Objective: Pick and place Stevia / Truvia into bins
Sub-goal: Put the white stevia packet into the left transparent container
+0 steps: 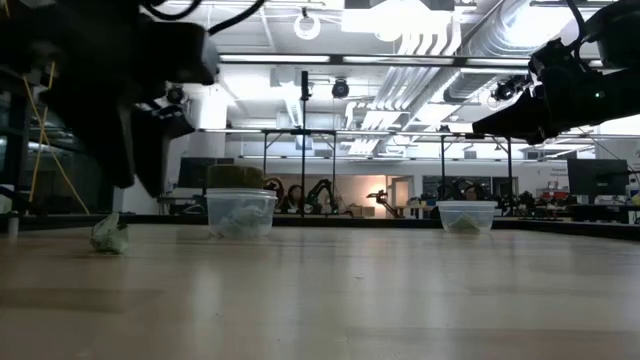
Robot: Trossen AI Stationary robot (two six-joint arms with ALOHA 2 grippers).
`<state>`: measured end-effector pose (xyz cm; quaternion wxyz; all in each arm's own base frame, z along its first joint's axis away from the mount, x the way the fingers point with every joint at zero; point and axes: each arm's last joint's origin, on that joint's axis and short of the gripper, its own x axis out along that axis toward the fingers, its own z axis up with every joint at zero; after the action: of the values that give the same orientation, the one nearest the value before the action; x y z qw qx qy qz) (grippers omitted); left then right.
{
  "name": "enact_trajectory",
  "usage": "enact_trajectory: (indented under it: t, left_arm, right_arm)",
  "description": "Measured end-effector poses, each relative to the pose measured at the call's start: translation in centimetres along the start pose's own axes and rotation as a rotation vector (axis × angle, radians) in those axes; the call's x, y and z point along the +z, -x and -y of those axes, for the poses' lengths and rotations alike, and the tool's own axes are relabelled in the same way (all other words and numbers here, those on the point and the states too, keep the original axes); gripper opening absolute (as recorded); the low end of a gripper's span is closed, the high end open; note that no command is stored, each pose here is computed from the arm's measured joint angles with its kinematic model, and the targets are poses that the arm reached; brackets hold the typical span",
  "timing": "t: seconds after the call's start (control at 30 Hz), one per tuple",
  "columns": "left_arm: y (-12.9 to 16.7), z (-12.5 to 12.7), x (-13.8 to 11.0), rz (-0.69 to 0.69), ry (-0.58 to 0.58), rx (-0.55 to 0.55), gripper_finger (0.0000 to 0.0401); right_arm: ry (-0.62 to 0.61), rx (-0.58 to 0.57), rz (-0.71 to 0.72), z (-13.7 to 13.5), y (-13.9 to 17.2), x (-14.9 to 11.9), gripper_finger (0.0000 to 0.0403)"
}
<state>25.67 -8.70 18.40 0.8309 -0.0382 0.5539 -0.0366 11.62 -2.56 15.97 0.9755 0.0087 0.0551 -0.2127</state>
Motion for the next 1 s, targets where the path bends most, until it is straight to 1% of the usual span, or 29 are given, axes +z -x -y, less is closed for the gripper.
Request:
enact_trajectory:
  t: [0.1, 0.17, 0.33, 0.5, 0.67, 0.73, 0.8, 0.9, 1.0]
  left_arm:
    - [-0.3, 0.6, -0.9, -0.006, 0.029, 0.057, 0.0233]
    - [-0.7, 0.6, -1.5, -0.024, 0.054, 0.064, 0.0232]
    - [-1.6, 0.3, -3.0, -0.075, 0.123, 0.052, 0.0232]
    - [-2.8, 0.0, -3.8, -0.005, 0.124, 0.019, 0.0232]
    - [-3.4, -0.3, -4.7, 0.002, 0.132, 0.013, 0.0226]
    - [-3.4, -0.3, -4.7, 0.002, 0.129, 0.018, 0.0209]
    - [-3.4, -0.3, -4.7, 0.005, 0.113, 0.029, 0.018]
    - [-3.2, -0.2, -4.2, 0.006, 0.055, 0.031, 0.0116]
    - [-2.8, 0.0, -3.2, 0.039, 0.013, 0.009, 0.0039]
  right_arm:
    - [-0.001, 0.0, 0.0, 0.0, 0.0, 0.0, 0.0033]
    - [-0.001, 0.0, 0.0, 0.0, 0.0, 0.0, 0.0032]
    - [-0.005, 0.0, -0.001, 0.0, 0.0, 0.0, 0.0032]
    - [-0.005, 0.0, -0.001, 0.0, 0.0, 0.0, 0.0032]
    - [-0.004, 0.0, -0.001, 0.0, 0.0, 0.0, 0.0032]
    - [-0.004, 0.0, -0.001, 0.0, 0.0, 0.0, 0.0032]
    - [-0.004, 0.0, -0.001, 0.0, 0.0, 0.0, 0.0032]
    - [-0.003, 0.0, -0.001, 0.0, 0.0, 0.0, 0.0032]
    - [-0.002, 0.0, -0.001, 0.0, 0.0, 0.0, 0.0032]
